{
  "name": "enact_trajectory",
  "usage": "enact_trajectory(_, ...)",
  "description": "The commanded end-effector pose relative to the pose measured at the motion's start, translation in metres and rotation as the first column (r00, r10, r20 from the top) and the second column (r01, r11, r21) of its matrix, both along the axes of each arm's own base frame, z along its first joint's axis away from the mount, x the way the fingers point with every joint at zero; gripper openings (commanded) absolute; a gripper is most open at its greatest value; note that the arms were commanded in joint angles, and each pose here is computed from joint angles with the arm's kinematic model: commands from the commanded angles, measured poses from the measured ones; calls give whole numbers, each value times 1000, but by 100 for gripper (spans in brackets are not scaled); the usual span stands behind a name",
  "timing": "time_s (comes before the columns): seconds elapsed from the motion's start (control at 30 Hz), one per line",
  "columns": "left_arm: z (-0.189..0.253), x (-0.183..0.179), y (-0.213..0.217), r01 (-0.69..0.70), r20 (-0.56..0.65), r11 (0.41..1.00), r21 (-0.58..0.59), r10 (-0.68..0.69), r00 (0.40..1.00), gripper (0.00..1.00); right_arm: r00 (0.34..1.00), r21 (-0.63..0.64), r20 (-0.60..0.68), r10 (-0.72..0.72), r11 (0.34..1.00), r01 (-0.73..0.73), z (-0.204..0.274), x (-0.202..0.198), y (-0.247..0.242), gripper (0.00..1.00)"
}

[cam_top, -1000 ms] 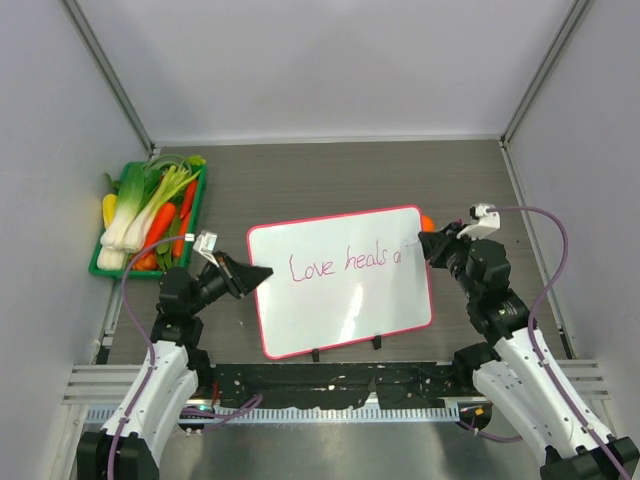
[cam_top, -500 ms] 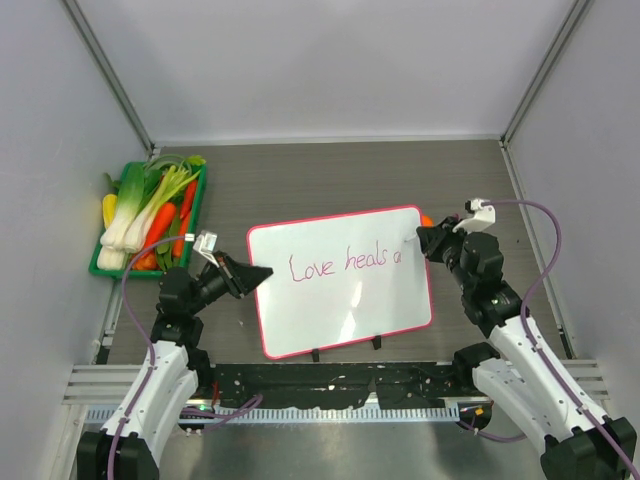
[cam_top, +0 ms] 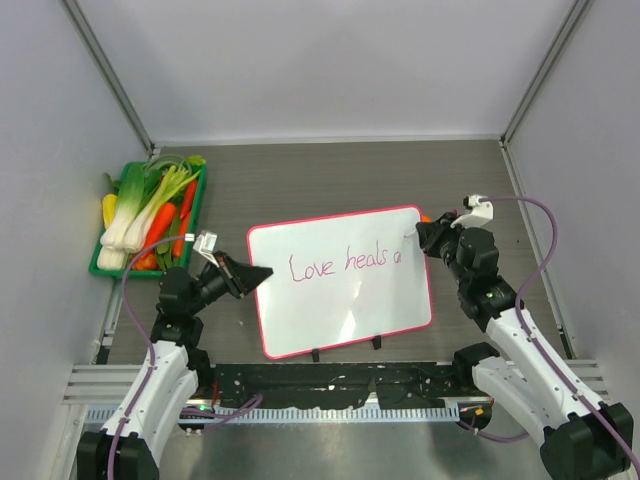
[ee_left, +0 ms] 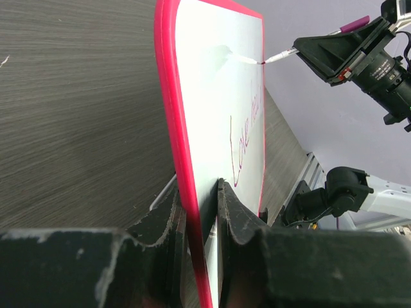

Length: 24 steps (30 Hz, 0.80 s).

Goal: Write a sentence on the whiteboard
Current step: Write on the whiteboard with the whiteboard.

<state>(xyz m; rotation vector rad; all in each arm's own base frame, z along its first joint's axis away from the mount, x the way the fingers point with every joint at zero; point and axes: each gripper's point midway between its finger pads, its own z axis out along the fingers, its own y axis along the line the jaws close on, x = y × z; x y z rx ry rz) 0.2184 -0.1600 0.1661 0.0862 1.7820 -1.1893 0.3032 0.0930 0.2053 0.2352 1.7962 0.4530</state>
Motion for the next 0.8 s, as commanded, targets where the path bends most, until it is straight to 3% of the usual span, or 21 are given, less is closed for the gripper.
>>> enact_trajectory(0.0,-22,18,20,-110,88,984,142,99,991,0,997,20,69,-30,999,29,21,7,-4,1)
enact_trajectory(0.77,-20,18,19,-107,92,985,139,94,991,0,997,27,-70,41,999,-39,-26,-24,3,1)
